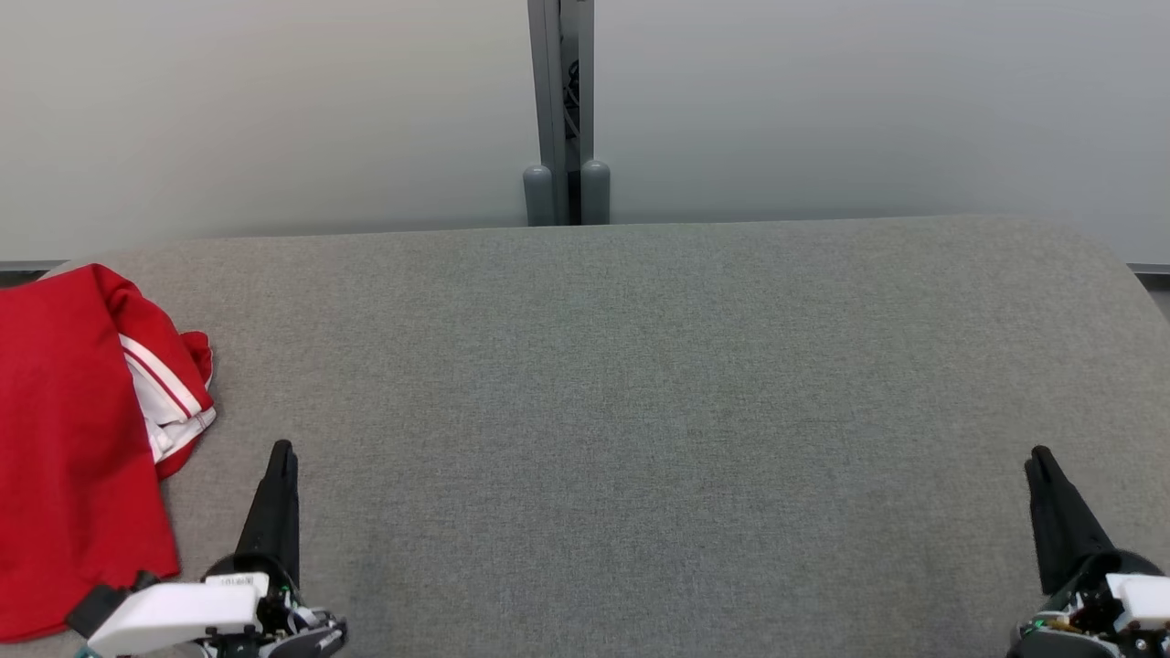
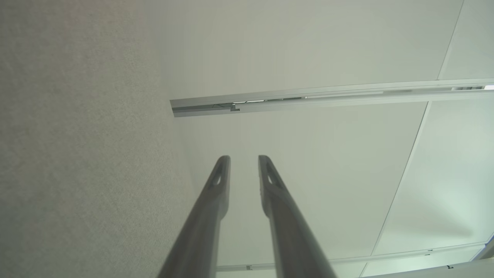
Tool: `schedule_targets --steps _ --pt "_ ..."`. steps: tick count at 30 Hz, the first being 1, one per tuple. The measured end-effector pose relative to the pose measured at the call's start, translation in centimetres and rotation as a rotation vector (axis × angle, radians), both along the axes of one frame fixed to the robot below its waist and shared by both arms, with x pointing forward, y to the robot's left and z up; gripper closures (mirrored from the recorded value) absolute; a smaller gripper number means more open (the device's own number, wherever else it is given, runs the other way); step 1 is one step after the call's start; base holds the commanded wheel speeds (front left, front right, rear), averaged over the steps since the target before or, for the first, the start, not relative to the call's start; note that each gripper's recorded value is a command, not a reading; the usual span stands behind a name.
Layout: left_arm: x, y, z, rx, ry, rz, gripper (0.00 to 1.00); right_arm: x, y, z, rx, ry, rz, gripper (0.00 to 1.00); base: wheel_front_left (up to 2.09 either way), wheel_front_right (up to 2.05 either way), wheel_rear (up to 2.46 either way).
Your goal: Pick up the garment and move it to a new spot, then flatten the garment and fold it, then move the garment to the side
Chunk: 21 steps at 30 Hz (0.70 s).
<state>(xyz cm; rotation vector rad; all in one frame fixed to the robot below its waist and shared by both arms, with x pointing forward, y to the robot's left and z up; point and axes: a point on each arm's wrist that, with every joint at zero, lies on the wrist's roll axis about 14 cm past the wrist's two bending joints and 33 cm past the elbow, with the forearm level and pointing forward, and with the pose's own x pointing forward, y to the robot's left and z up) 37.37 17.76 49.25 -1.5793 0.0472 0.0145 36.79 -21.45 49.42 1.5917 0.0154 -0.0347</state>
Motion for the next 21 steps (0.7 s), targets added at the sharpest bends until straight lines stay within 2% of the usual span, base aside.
schedule_targets --steps 3,11,21 --pt "-0.9 -0.1 -1.8 -0.004 0.055 0.003 0.0 -0.6 0.4 -1.5 0.016 0.045 0.001 0.0 0.0 0.0 0.0" --pt "-1.1 0.5 -1.7 0.014 0.051 0.039 0.0 -0.8 0.3 -1.2 -0.018 0.041 -0.023 0.0 0.0 0.0 0.0" --pt "-1.2 2.0 -1.3 0.079 0.042 0.095 0.0 -0.9 -0.3 -0.9 -0.131 0.042 -0.059 0.0 0.0 0.0 0.0"
